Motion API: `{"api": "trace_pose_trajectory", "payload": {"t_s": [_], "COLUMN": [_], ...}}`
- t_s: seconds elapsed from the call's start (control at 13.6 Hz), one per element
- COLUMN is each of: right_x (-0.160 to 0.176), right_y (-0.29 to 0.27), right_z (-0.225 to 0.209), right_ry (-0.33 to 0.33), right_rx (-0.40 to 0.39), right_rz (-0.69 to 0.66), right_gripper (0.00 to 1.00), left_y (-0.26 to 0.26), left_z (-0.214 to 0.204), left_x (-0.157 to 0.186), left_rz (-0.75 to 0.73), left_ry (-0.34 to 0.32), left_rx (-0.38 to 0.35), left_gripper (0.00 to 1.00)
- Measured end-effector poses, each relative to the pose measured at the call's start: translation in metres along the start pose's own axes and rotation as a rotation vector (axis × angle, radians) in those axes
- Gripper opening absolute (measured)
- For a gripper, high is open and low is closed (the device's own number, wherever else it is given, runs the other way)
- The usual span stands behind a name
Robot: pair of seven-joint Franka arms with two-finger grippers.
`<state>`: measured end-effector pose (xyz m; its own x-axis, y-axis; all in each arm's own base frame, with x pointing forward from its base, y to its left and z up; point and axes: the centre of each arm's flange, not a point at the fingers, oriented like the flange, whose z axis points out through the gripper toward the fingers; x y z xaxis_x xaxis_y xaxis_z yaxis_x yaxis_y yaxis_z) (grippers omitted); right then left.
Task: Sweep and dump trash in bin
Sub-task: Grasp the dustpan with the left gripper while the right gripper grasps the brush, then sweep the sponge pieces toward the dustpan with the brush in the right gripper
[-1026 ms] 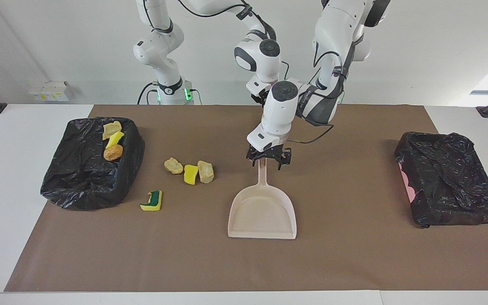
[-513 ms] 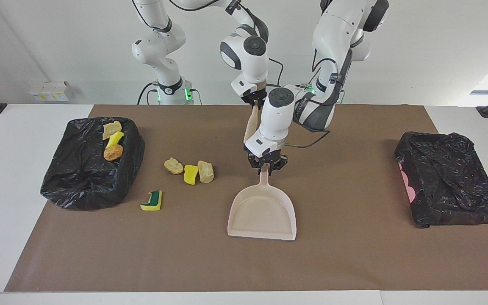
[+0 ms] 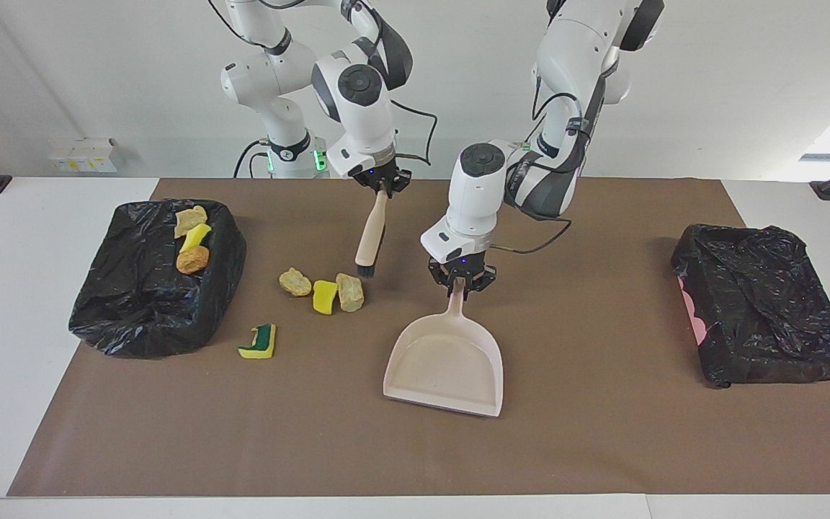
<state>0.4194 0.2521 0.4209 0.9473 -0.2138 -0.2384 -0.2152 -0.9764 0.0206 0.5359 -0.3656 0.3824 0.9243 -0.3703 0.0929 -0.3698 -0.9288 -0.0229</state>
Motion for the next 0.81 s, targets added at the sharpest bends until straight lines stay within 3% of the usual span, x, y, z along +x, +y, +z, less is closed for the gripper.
{"api": "trace_pose_trajectory", "payload": {"t_s": [0.37, 0.81], "right_x": [0.084, 0.157], "right_y": [0.117, 0.183], "right_z": [0.003, 0.025], "right_ry": [0.01, 0.081], "right_rx": [-0.11, -0.261], "right_rz": [-0.061, -0.125], "right_gripper": [0.26, 0.26], "left_y": [-0.066, -0.075], "left_z": [-0.033, -0.022], "left_x": [-0.013, -0.025], "left_rz": [0.444, 0.76], "left_ry": [-0.132, -0.193], "left_rx": [0.041, 0.011], "left_gripper": [0.31, 0.31]}}
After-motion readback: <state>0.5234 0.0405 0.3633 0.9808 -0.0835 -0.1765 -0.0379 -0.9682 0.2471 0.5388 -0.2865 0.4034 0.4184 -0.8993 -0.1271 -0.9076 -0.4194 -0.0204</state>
